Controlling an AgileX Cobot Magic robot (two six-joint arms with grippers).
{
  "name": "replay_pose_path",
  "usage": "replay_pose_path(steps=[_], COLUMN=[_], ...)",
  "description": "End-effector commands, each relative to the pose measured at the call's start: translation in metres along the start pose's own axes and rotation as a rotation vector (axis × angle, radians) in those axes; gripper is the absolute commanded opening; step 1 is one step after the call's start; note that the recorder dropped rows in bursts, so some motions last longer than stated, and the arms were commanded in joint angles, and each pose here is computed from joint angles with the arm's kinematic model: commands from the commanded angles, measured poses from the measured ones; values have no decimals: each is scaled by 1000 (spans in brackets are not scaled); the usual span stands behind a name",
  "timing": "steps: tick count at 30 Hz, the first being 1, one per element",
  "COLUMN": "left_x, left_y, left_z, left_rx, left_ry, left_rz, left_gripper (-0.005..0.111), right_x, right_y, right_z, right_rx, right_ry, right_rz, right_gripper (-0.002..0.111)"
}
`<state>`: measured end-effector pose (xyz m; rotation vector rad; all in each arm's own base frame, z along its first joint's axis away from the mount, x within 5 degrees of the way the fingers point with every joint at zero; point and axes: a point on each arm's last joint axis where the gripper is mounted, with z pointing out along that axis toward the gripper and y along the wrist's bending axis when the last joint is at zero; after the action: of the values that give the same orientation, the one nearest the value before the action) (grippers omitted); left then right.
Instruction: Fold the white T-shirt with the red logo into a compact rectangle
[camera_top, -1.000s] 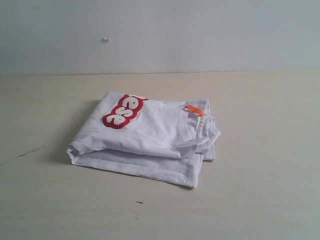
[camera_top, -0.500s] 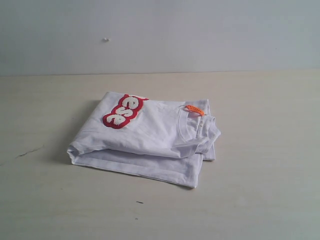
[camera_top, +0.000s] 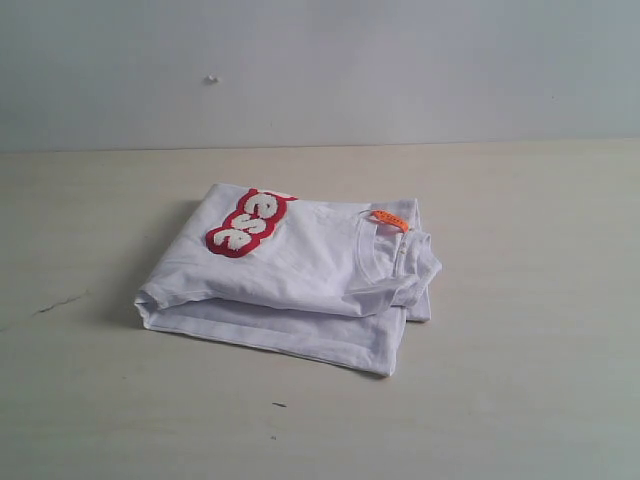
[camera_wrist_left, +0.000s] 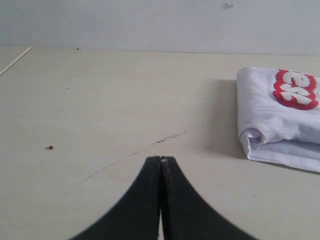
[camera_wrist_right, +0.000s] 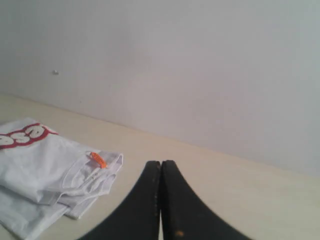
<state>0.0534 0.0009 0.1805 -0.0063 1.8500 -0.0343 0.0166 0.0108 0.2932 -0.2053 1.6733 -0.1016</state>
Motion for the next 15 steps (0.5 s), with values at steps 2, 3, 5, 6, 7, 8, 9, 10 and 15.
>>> replay_pose_path(steps=[2, 3, 5, 6, 7, 8, 9, 10, 15], left_x=[-1, -1, -1, -1, -1, -1, -1, -1, -1], left_y=[0, 0, 0, 0, 0, 0, 0, 0, 0], left_z=[0, 0, 0, 0, 0, 0, 0, 0, 0], left_rx=[-1, -1, -1, -1, -1, -1, -1, -1, -1], left_ry=[-13, -13, -13, -13, -13, -13, -13, -13, -13], left_rz=[7, 7, 7, 7, 7, 7, 7, 7, 7], left_gripper=[0, 0, 0, 0, 0, 0, 0, 0, 0], right_x=[28, 33, 45, 50, 56, 58, 60, 63, 95], right_y=[2, 3, 5, 5, 6, 6, 5, 5, 10], right_z=[18, 21, 26, 27, 30, 32, 34, 36, 45], right_rx=[10, 9, 1, -3, -7, 5, 17, 28, 15], right_ry=[32, 43, 84, 101, 120, 102, 84, 72, 160], right_rz=[24, 26, 32, 34, 36, 32, 33, 30, 39], right_gripper=[0, 0, 0, 0, 0, 0, 0, 0, 0])
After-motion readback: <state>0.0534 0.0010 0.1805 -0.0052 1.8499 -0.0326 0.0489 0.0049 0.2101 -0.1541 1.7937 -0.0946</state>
